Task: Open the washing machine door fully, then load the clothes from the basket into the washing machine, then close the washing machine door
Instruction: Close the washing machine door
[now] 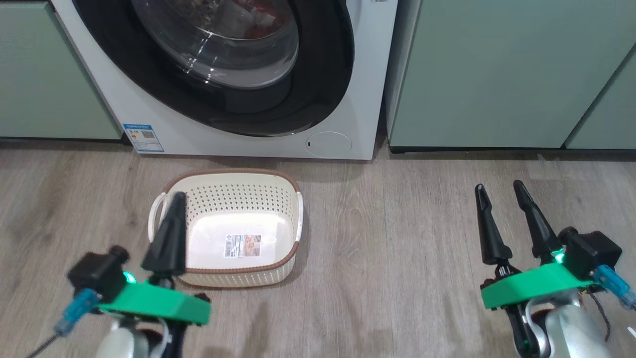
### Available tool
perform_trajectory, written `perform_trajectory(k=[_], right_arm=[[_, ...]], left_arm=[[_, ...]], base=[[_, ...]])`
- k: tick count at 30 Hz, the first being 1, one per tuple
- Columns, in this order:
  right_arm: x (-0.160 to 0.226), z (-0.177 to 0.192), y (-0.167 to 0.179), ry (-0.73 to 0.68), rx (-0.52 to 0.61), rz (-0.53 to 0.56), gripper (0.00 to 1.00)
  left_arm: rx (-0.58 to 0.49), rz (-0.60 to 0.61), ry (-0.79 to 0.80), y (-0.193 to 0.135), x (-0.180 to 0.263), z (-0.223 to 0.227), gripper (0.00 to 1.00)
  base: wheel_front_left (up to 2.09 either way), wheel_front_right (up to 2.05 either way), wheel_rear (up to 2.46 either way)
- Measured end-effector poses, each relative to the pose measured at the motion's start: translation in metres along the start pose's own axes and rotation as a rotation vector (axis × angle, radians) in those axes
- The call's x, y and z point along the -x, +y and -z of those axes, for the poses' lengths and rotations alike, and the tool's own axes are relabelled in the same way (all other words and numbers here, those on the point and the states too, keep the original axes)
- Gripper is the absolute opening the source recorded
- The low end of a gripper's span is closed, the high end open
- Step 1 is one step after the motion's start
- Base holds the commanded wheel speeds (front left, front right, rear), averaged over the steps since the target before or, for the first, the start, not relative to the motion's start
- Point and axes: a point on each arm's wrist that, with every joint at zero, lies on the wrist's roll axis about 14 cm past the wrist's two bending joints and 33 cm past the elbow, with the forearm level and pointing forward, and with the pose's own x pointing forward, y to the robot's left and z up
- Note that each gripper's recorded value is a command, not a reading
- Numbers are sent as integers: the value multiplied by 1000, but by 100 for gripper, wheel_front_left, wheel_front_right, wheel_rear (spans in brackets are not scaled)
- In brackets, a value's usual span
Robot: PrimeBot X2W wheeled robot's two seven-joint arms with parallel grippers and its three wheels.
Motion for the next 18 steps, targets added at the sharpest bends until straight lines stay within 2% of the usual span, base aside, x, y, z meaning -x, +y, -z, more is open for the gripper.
perform_trajectory(k=[12, 13, 15, 16, 17, 18], right_arm=[[2, 0, -1, 0, -1, 2, 100], [2, 0, -1, 0, -1, 3, 100], [2, 0, -1, -1, -1, 3, 100], [2, 0, 0, 0, -1, 2, 100], [1, 0, 0, 0, -1, 1, 100], [1, 0, 0, 1, -2, 1, 100]], left_arm=[[-3, 6, 31, -3, 7, 9, 0], [-4, 4, 29, -3, 7, 9, 9], [-7, -2, 20, -1, 6, 6, 51], [-8, -2, 16, 0, 6, 5, 80], [-3, -2, 17, -1, 6, 5, 100], [-1, -4, 19, 0, 6, 6, 100]], base=[[0, 0, 0], [0, 0, 0], [0, 0, 0], [0, 0, 0], [0, 0, 0], [0, 0, 0]])
